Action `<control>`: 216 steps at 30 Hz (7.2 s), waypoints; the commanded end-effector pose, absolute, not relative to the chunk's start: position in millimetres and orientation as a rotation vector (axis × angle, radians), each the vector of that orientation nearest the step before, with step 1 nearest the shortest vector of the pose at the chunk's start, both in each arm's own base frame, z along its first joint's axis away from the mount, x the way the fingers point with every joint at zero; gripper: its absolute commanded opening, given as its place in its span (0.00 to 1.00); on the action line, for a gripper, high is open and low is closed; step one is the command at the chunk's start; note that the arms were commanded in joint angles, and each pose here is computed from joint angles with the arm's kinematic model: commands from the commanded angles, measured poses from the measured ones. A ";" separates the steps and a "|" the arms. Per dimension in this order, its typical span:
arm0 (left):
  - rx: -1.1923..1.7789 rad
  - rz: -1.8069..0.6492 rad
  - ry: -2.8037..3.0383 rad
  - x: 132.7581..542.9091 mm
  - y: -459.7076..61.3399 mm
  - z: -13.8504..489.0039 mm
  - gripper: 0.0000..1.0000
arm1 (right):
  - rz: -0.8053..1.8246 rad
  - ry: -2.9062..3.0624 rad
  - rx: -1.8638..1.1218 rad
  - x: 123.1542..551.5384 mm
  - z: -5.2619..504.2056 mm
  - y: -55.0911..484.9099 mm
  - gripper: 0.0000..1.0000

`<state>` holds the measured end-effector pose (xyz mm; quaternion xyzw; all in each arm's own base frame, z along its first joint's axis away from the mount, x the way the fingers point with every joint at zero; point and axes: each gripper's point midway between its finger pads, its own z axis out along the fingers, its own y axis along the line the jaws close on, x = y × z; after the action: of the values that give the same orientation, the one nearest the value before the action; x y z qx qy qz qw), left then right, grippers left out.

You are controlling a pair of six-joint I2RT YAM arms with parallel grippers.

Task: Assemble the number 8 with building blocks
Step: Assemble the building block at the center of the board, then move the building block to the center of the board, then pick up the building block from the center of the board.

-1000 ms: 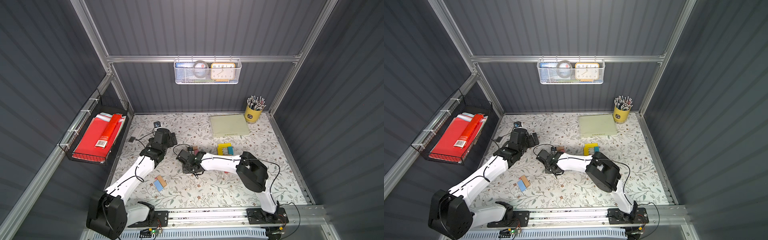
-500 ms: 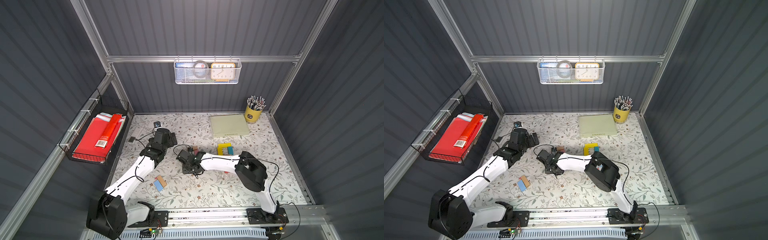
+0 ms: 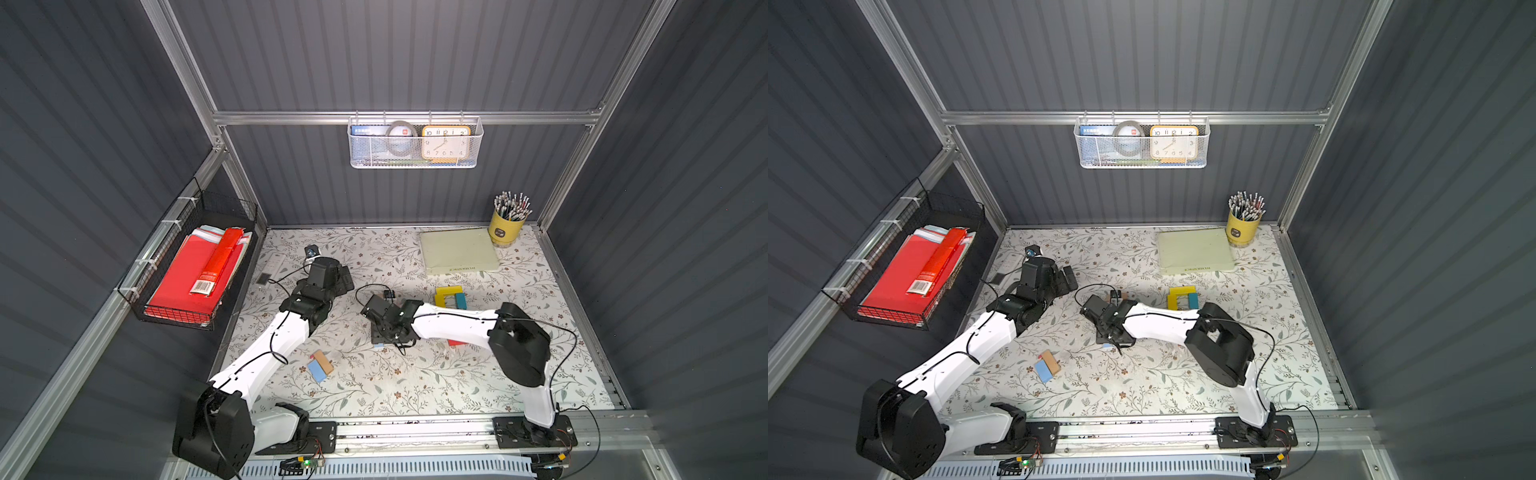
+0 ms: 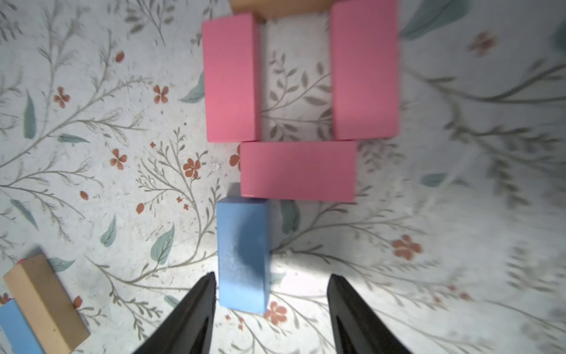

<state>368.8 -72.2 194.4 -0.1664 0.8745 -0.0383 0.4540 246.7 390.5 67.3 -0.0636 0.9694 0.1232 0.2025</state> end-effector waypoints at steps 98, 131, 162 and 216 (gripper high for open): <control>-1.024 0.073 2.663 231.4 -44.4 16.4 0.51 | 0.471 2.437 -0.305 273.0 86.3 279.4 0.65; -0.959 -0.187 2.666 250.8 -75.7 18.9 0.19 | 0.567 2.478 -0.366 263.2 82.4 301.7 0.64; -0.958 -0.112 2.306 391.0 17.3 120.4 0.94 | 0.529 2.376 -0.666 197.2 80.2 490.3 0.72; -0.813 -0.124 2.251 404.1 48.2 126.5 0.99 | 0.302 2.355 -0.490 238.3 127.5 420.1 0.06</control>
<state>408.1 48.0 122.5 -0.3296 0.8731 -0.0474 0.3561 231.4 444.0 125.6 -0.2125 0.9054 0.1358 0.3414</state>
